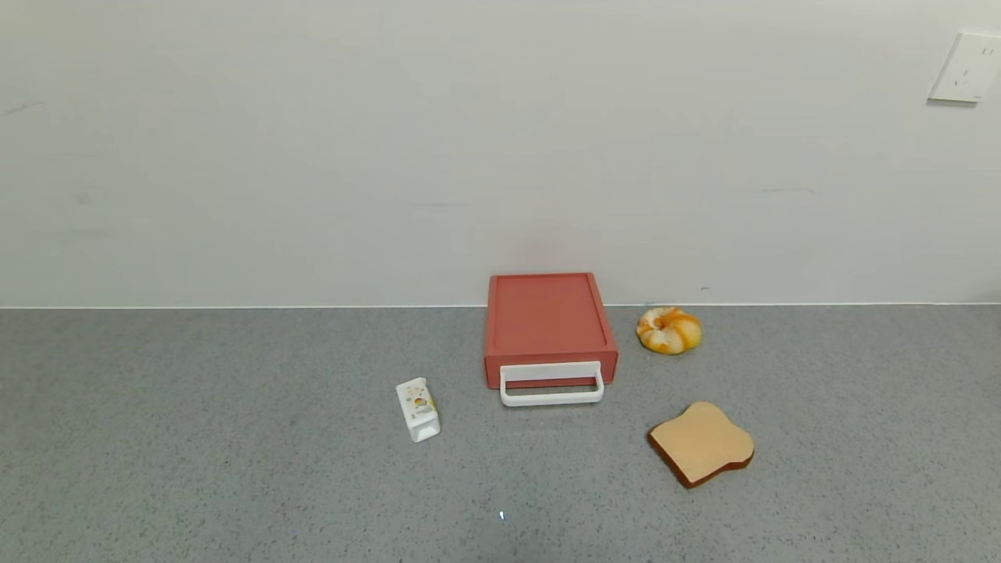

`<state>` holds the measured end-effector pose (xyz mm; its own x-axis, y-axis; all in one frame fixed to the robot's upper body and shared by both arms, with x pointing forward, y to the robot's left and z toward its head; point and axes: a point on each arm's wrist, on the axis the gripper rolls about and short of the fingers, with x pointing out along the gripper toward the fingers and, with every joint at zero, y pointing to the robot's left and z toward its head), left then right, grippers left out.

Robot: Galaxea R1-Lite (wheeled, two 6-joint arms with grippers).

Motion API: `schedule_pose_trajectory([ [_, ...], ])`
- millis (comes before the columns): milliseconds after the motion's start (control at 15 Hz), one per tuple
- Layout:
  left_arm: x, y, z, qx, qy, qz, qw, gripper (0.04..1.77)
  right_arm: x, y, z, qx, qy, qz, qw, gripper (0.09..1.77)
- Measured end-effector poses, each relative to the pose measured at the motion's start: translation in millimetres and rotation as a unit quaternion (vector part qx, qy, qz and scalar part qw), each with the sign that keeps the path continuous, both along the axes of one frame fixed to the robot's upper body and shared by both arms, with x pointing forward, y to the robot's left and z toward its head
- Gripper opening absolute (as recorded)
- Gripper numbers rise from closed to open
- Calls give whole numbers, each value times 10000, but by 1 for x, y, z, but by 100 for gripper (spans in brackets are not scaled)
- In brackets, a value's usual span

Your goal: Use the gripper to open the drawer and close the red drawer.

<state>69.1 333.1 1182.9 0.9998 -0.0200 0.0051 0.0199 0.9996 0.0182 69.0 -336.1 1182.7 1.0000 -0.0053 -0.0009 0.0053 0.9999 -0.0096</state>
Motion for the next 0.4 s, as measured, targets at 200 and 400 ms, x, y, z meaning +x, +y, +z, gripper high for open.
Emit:
schedule_pose_trajectory([
  [200,0,0,0,0,0,2,10000,172,0,0,0,27,5,7,10000,171],
  [400,0,0,0,0,2,2,10000,172,0,0,0,36,4,7,10000,171],
])
